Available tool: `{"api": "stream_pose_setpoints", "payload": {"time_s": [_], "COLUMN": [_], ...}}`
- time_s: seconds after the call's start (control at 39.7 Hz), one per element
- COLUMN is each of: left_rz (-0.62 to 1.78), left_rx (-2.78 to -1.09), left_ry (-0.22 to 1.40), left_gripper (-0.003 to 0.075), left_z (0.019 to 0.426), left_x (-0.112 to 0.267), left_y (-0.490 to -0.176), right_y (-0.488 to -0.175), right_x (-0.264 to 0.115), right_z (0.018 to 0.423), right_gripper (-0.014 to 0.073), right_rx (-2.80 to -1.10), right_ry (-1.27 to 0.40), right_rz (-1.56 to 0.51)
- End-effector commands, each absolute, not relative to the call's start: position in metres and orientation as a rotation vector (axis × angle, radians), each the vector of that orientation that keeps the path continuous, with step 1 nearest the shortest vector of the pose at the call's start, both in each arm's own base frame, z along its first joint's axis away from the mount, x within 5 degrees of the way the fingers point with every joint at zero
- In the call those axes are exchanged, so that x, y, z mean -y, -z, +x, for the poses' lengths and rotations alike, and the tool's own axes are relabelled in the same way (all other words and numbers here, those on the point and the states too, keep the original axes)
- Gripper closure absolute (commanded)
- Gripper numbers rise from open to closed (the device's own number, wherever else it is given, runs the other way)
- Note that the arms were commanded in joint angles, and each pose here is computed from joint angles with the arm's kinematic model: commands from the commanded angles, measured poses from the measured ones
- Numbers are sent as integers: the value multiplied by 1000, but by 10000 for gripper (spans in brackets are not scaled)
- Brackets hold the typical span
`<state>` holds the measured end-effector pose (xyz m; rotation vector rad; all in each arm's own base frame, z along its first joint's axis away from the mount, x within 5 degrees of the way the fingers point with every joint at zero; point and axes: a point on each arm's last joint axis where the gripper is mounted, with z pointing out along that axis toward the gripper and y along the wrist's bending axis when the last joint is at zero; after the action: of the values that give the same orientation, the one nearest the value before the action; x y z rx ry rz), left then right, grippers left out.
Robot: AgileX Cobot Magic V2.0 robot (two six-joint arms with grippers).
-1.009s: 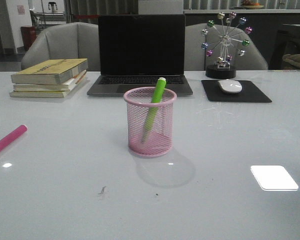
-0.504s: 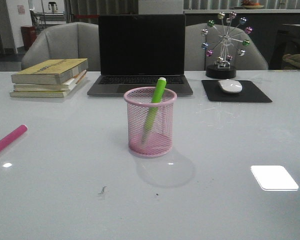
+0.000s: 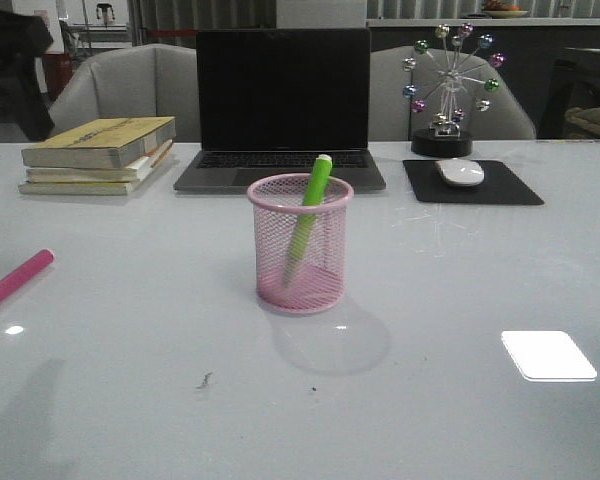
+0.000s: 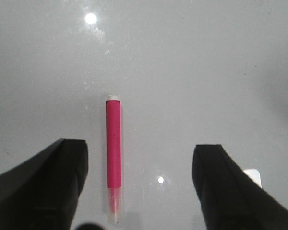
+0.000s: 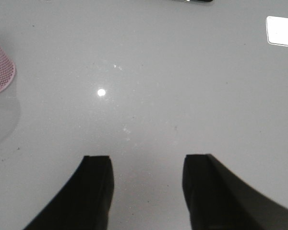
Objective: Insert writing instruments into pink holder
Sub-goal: 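Lower the left gripper and grasp the pink highlighter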
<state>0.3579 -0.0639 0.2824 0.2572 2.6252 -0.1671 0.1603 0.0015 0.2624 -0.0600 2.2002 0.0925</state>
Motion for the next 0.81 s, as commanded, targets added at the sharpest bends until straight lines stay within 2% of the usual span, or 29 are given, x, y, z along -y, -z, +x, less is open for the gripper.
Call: {"api": "stream_pose_setpoints", "payload": {"time_s": [0.0, 0.48, 0.78], "left_rz": [253, 286, 279], "left_rx": [-2598, -2798, -2808], "left_ry": [168, 108, 109], "left_gripper": [213, 213, 216], "left_z": [370, 403, 410], "left_x": [68, 70, 71], "left_y": [-294, -211, -191], "right_y": [-278, -277, -276], "right_x": [0, -1, -1], "right_z": [164, 163, 162], "right_gripper": [151, 151, 151], "right_rx": [-2108, -2119, -2135], "right_ry": [-74, -79, -87], "right_rz": [-48, -51, -57]}}
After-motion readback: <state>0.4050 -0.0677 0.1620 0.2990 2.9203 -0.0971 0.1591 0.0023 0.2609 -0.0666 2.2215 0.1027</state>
